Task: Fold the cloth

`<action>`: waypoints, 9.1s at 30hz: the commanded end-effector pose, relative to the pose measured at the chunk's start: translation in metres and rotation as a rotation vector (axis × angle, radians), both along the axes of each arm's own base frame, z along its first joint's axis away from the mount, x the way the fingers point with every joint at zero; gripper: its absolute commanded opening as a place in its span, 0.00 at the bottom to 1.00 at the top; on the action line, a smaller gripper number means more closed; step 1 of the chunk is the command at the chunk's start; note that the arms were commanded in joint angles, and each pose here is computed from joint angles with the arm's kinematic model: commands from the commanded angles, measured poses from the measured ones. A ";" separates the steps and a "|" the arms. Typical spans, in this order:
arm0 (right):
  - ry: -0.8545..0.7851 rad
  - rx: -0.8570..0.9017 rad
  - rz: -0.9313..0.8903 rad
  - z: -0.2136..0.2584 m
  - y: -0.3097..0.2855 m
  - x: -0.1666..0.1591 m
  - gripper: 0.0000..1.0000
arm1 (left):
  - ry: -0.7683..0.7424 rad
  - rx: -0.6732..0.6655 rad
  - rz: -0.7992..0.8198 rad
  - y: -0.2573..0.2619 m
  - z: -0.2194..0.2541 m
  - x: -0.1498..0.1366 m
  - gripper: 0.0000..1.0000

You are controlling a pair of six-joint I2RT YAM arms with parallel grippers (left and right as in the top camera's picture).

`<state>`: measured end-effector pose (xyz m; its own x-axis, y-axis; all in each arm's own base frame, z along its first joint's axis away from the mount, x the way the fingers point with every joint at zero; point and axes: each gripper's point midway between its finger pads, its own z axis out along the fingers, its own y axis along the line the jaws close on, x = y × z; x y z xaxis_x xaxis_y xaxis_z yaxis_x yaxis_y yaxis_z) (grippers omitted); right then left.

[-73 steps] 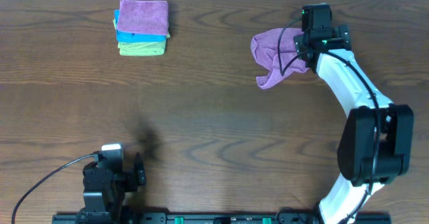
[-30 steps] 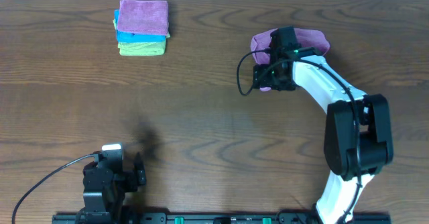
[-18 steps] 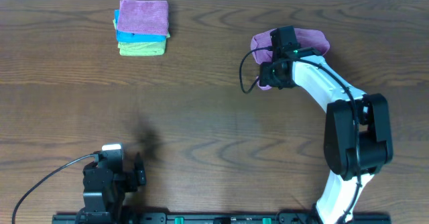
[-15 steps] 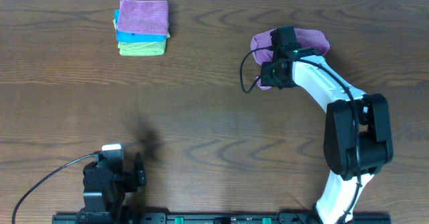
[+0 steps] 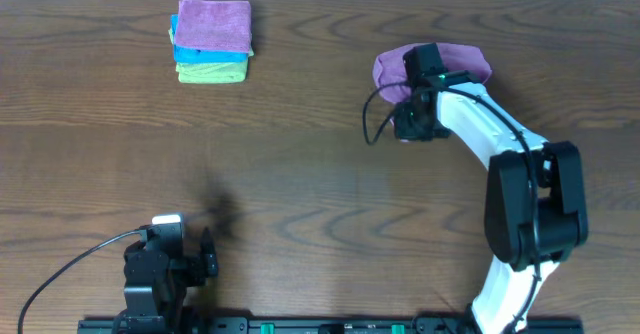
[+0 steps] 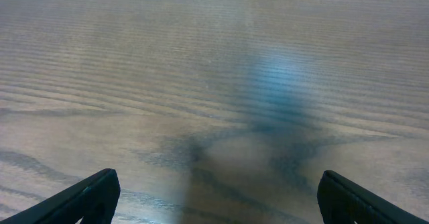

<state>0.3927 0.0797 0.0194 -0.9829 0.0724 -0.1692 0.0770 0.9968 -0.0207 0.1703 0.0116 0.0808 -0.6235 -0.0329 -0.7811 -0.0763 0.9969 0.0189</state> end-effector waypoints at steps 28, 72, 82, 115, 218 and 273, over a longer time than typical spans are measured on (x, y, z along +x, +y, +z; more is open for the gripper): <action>0.125 -0.010 -0.068 0.081 -0.059 -0.154 0.86 | -0.096 -0.241 -0.103 -0.039 0.019 0.014 0.95; -0.041 0.549 0.081 0.056 -0.048 -0.137 0.83 | 0.446 -0.779 -0.246 -0.147 0.088 0.085 0.95; 0.122 0.430 0.152 0.030 -0.020 -0.152 0.84 | 0.440 -0.778 -0.248 -0.147 0.089 0.086 0.95; 0.299 0.336 0.196 -0.015 -0.010 -0.167 0.26 | 0.440 -0.778 -0.247 -0.147 0.089 0.086 0.95; -0.303 0.417 -0.317 0.118 -0.025 -0.227 0.62 | 0.904 -0.858 -0.332 -0.239 -0.043 0.085 0.95; -0.250 0.400 -0.598 0.003 -0.039 -0.226 0.69 | 1.071 -0.838 -0.389 -0.238 -0.078 0.054 0.06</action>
